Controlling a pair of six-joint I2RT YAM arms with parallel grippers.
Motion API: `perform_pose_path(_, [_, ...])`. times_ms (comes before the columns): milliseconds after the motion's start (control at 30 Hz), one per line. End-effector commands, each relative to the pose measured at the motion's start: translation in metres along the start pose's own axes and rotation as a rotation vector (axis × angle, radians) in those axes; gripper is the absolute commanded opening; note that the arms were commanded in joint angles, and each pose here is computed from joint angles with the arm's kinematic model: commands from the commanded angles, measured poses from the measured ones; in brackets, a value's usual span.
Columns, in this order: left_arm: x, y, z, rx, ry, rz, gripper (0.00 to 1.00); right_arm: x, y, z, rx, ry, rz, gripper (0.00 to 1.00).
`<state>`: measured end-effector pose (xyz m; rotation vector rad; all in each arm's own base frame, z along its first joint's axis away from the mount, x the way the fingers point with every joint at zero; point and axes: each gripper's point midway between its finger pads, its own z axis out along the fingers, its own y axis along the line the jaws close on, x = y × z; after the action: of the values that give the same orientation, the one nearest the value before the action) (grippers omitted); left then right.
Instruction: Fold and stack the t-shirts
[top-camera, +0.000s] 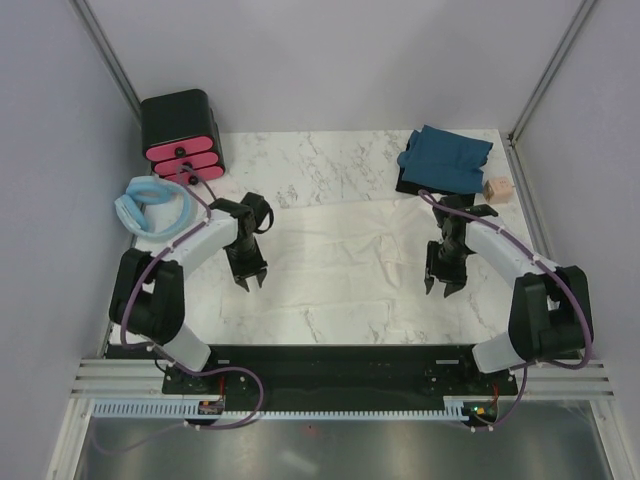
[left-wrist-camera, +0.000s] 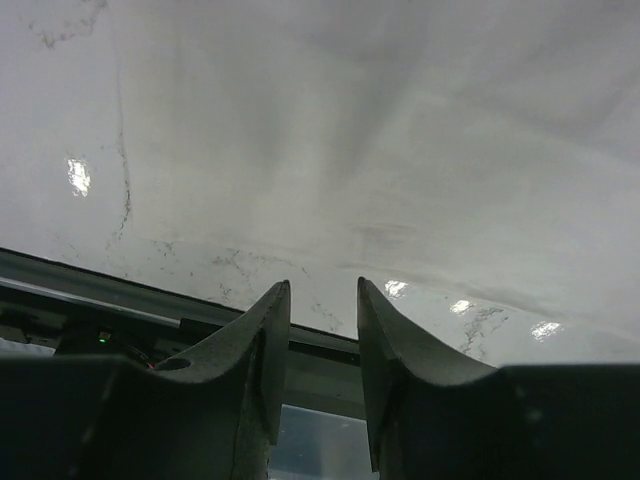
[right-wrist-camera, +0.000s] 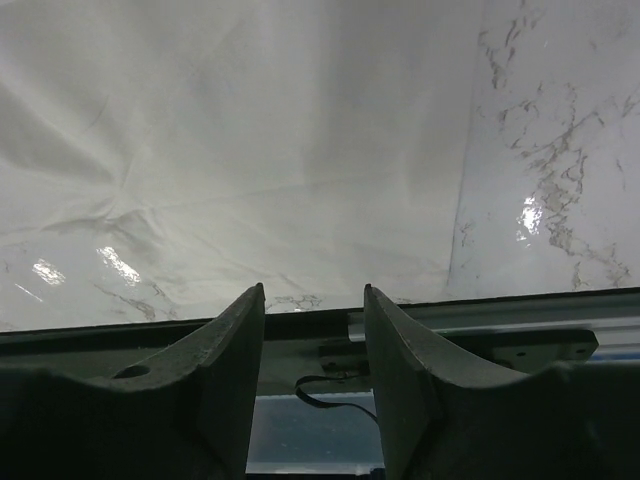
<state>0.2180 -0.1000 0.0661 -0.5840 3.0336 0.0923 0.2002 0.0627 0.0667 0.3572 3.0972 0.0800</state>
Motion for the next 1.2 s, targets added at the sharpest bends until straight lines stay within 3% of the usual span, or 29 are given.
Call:
perform_pose_path(0, [-0.009, -0.011, 0.005, -0.044, -0.016, -0.067, 0.39, -0.012, 0.004, 0.006, 0.025, -0.015, -0.030, 0.51])
perform_pose_path(67, [-0.013, -0.015, 0.010, -0.055, -0.014, -0.068, 0.36, -0.015, 0.004, 0.012, 0.039, 0.001, -0.041, 0.50])
perform_pose_path(200, [-0.026, -0.030, 0.012, -0.055, -0.005, -0.043, 0.08, -0.029, 0.005, 0.017, 0.070, -0.001, -0.048, 0.42])
perform_pose_path(433, [-0.064, -0.052, -0.011, -0.042, -0.138, -0.025, 0.06, -0.069, 0.012, 0.010, 0.096, -0.097, -0.045, 0.36])
perform_pose_path(567, [-0.094, -0.085, -0.046, 0.067, -0.271, 0.042, 0.04, -0.087, 0.018, -0.001, 0.084, -0.159, -0.066, 0.36])
perform_pose_path(667, [-0.110, -0.138, -0.064, 0.202, -0.345, 0.172, 0.03, -0.087, 0.017, 0.007, 0.123, -0.148, -0.105, 0.30])
perform_pose_path(733, [-0.112, -0.181, -0.056, 0.267, -0.311, 0.260, 0.02, -0.082, 0.027, 0.011, 0.110, -0.139, -0.139, 0.25])
perform_pose_path(800, [-0.122, -0.218, -0.066, 0.342, -0.336, 0.328, 0.02, -0.078, 0.035, 0.014, 0.087, -0.151, -0.162, 0.08])
perform_pose_path(833, [-0.113, -0.238, -0.043, 0.346, -0.282, 0.368, 0.02, -0.076, 0.044, 0.010, 0.065, -0.178, -0.183, 0.00])
perform_pose_path(1000, [-0.126, -0.322, -0.059, 0.532, -0.361, 0.411, 0.02, -0.057, 0.045, 0.008, 0.003, -0.239, -0.118, 0.00])
perform_pose_path(1033, [-0.122, -0.335, -0.040, 0.559, -0.311, 0.417, 0.02, -0.057, 0.045, -0.003, -0.018, -0.277, -0.109, 0.00])
perform_pose_path(1167, [-0.118, -0.378, -0.045, 0.735, -0.270, 0.435, 0.02, -0.047, 0.046, -0.027, -0.068, -0.338, -0.107, 0.00])
